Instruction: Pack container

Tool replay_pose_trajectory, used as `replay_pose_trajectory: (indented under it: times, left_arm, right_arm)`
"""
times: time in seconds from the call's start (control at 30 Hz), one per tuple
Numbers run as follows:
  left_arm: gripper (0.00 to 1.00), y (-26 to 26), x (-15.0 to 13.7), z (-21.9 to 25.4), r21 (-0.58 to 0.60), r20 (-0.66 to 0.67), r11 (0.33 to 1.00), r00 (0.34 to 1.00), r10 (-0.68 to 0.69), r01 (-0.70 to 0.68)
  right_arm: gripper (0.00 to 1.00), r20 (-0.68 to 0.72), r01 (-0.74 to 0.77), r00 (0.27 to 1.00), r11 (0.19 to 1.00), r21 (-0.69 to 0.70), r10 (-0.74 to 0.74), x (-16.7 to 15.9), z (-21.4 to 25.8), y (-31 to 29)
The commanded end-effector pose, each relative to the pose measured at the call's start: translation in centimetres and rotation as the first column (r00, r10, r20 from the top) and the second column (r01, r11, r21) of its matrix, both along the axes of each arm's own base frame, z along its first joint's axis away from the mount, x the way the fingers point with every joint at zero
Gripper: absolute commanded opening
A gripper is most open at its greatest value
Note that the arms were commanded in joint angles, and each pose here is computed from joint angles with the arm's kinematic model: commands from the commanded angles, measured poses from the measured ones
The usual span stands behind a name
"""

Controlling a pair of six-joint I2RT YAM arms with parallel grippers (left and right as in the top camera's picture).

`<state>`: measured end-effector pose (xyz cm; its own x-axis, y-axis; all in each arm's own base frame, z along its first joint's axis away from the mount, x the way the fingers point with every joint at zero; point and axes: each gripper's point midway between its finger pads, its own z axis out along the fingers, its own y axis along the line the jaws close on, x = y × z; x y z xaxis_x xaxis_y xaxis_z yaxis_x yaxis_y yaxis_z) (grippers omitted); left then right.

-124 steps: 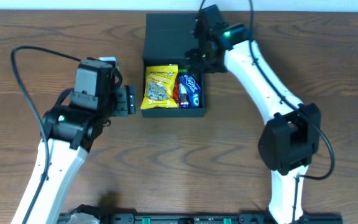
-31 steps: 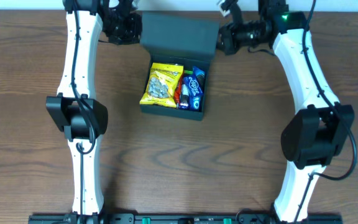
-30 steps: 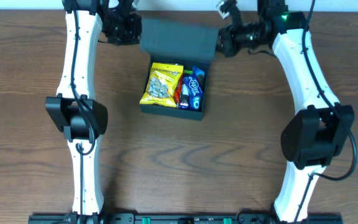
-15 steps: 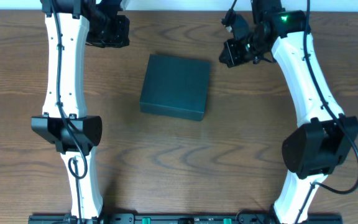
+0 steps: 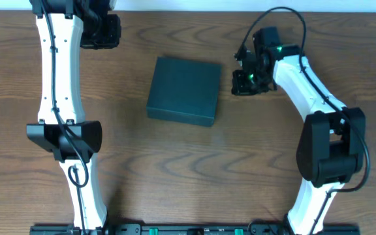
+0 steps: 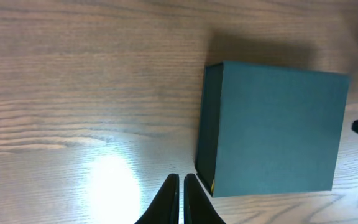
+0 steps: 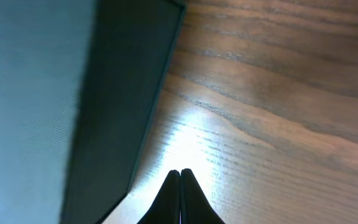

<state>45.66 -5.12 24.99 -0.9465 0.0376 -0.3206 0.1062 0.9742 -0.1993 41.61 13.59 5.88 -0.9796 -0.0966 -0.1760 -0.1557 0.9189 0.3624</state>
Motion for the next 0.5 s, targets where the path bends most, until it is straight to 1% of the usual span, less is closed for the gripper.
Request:
replay_pose_trajectory:
  times: [0.0, 0.07, 0.13, 0.2, 0.3, 0.4, 0.47]
  left_arm:
    - [0.06, 0.2, -4.3, 5.3, 0.020, 0.061, 1.000, 0.998, 0.007, -0.008]
    - [0.06, 0.4, -6.3, 7.2, 0.021, 0.094, 1.000, 0.996, 0.001, -0.003]
    - [0.06, 1.0, -8.8, 8.1, 0.023, 0.094, 1.000, 0.996, 0.007, -0.009]
    - [0.06, 1.2, -9.8, 7.7, 0.012, 0.094, 1.000, 0.996, 0.004, -0.005]
    - [0.06, 1.2, -10.9, 5.2, 0.017, 0.048, 1.000, 0.999, -0.006, 0.005]
    - [0.06, 1.2, -11.8, 0.9, 0.016, -0.028, 1.000, 1.000, -0.009, 0.010]
    - [0.06, 0.8, -12.6, -2.0, -0.004, -0.076, 1.000, 0.997, -0.022, 0.021]
  right_arm:
    - [0.01, 0.021, 0.021, 1.000, 0.999, 0.024, -0.021, 0.4, 0.7, 0.7]
    - [0.01, 0.032, 0.020, 0.999, 0.999, 0.027, -0.021, 0.6, 0.8, 0.7]
    - [0.01, 0.034, 0.016, 0.999, 1.000, 0.026, -0.017, 0.7, 0.8, 0.8]
    - [0.01, 0.048, 0.006, 0.999, 1.000, 0.026, -0.007, 0.8, 0.9, 0.9]
    - [0.01, 0.071, 0.000, 0.997, 1.000, 0.030, -0.002, 1.3, 1.0, 1.1]
    - [0.01, 0.106, -0.003, 0.994, 0.999, 0.038, -0.001, 2.1, 1.2, 1.4]
    - [0.01, 0.133, -0.019, 0.991, 0.998, 0.052, 0.012, 2.5, 1.5, 1.8]
